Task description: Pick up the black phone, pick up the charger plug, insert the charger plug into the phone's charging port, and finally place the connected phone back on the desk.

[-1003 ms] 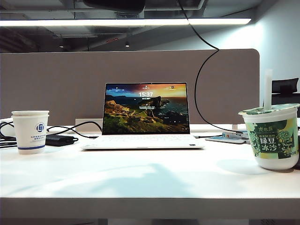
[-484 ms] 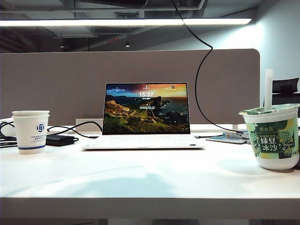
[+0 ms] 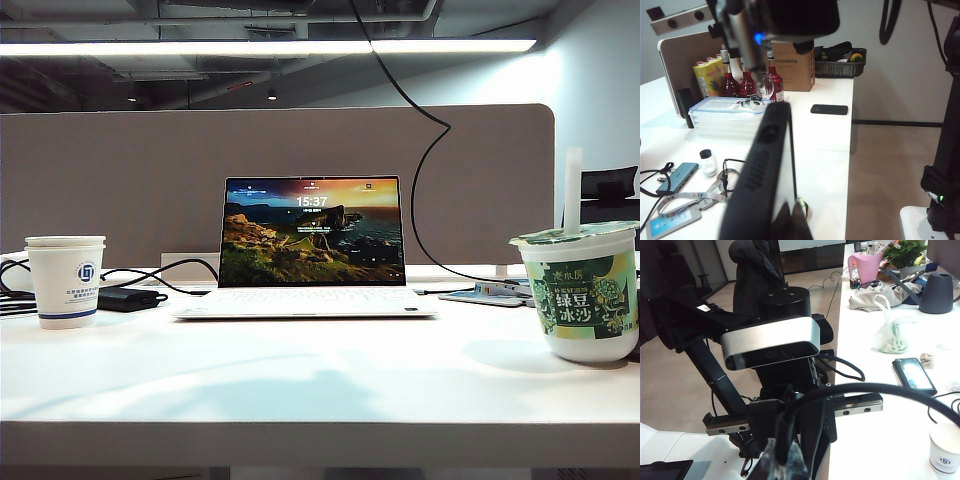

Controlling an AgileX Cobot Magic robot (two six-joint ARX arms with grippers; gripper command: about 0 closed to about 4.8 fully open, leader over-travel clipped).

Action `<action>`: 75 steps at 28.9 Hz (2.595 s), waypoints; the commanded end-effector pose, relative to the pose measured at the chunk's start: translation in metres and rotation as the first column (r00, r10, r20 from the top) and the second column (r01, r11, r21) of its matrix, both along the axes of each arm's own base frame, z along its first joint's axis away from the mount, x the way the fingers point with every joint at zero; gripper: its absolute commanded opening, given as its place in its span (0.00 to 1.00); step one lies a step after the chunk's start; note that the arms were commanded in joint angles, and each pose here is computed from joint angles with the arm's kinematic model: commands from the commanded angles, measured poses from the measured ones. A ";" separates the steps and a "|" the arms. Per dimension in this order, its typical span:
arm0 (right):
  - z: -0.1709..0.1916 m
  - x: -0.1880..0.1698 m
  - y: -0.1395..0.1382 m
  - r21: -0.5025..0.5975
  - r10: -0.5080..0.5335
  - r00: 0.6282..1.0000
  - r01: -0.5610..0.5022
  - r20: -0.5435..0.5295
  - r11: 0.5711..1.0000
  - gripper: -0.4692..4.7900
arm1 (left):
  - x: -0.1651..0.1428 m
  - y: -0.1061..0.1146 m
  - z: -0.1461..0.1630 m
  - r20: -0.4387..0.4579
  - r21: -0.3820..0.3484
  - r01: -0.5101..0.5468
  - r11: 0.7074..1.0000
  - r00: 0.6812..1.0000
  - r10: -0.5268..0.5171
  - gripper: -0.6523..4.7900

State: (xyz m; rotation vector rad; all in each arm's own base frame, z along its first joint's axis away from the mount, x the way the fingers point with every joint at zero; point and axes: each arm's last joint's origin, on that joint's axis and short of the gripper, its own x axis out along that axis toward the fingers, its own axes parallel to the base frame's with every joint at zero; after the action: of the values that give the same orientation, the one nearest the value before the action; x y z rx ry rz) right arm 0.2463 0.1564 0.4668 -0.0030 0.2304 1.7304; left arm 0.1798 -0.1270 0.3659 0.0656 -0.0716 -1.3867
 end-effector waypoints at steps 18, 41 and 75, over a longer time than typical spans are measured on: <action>-0.002 -0.011 0.023 -0.002 0.062 0.998 -0.062 0.028 0.998 0.08 | -0.001 0.000 0.004 0.019 -0.012 0.028 1.000 0.999 -0.027 0.11; -0.002 -0.006 0.012 -0.020 0.005 1.000 -0.005 0.017 1.000 0.08 | -0.001 0.000 0.004 0.019 -0.011 0.030 0.999 0.999 -0.029 0.11; -0.002 -0.008 0.017 -0.014 0.028 0.999 -0.028 0.031 1.000 0.08 | -0.001 0.000 0.004 0.019 -0.012 0.026 1.000 0.999 -0.026 0.11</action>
State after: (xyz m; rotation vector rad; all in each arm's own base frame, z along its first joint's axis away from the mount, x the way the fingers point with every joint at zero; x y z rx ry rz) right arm 0.2398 0.1735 0.4614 -0.0306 0.2494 1.7490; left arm 0.1801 -0.1276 0.3641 0.0620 -0.0563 -1.4099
